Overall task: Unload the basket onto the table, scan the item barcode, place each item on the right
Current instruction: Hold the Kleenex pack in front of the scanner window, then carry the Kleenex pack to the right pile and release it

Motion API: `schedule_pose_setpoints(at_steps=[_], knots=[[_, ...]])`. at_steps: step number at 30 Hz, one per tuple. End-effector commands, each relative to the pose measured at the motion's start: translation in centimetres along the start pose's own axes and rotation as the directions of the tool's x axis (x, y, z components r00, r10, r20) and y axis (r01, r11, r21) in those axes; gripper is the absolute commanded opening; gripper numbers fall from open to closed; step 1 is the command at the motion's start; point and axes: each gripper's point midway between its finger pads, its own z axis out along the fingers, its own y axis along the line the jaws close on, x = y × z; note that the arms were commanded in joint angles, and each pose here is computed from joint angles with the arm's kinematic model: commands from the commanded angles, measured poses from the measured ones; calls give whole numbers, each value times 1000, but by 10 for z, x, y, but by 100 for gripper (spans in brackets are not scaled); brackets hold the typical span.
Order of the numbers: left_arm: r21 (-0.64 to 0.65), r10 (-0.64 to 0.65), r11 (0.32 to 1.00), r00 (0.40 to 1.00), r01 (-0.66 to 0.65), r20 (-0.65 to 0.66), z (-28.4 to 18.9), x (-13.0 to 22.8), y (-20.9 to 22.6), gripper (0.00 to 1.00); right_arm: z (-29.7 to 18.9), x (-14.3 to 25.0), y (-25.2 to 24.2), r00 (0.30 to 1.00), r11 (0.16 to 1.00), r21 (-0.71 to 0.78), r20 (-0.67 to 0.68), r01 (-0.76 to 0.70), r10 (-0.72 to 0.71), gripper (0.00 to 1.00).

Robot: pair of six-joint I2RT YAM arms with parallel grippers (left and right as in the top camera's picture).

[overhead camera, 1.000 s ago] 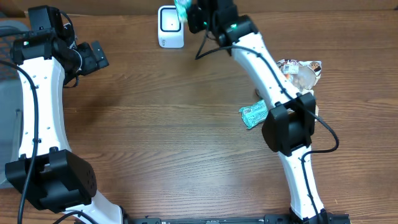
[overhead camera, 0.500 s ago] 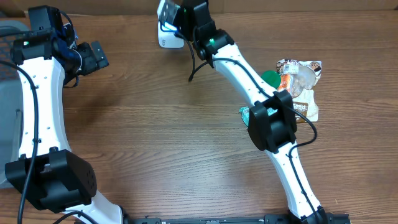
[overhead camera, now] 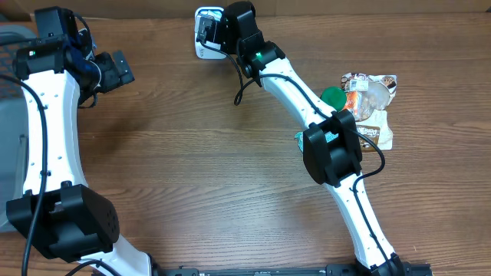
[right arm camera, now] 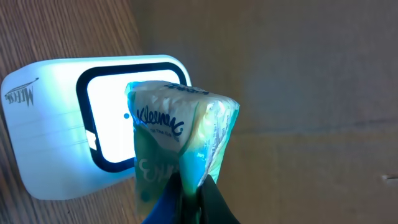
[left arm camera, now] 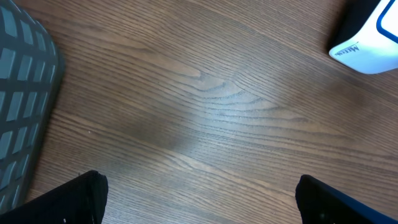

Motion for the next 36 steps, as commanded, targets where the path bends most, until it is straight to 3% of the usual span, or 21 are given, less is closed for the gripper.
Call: schedule_pose_setpoints(at_steps=[1,8,14,17,20,22,29,36], knots=[[3,-23,1000,1000,23,7,-3,-1,1,100,-8,-8,-20,999,999,37,22,-28,27,4],[3,-24,1000,1000,24,6,-3,-1,1,99,-38,-39,-53,929,949,-38,194,-314,315,4],[3,-24,1000,1000,24,6,-3,-1,1,99,-107,-78,-101,721,788,-275,319,-551,616,4],[3,-24,1000,1000,24,7,-3,-1,1,100,-145,-78,-125,543,592,-389,240,-706,805,4],[4,-24,1000,1000,24,7,-3,-1,1,100,-174,-57,-141,383,392,-399,104,-829,918,4],[3,-24,1000,1000,24,6,-3,-1,1,99,-193,-38,-146,322,307,-374,24,-875,947,4],[3,-24,1000,1000,24,7,-3,-1,1,100,-264,36,-148,198,152,-228,-191,-962,961,4],[3,-24,1000,1000,24,6,-3,-1,1,99,-319,100,-139,52,43,-36,-319,-998,946,4]])
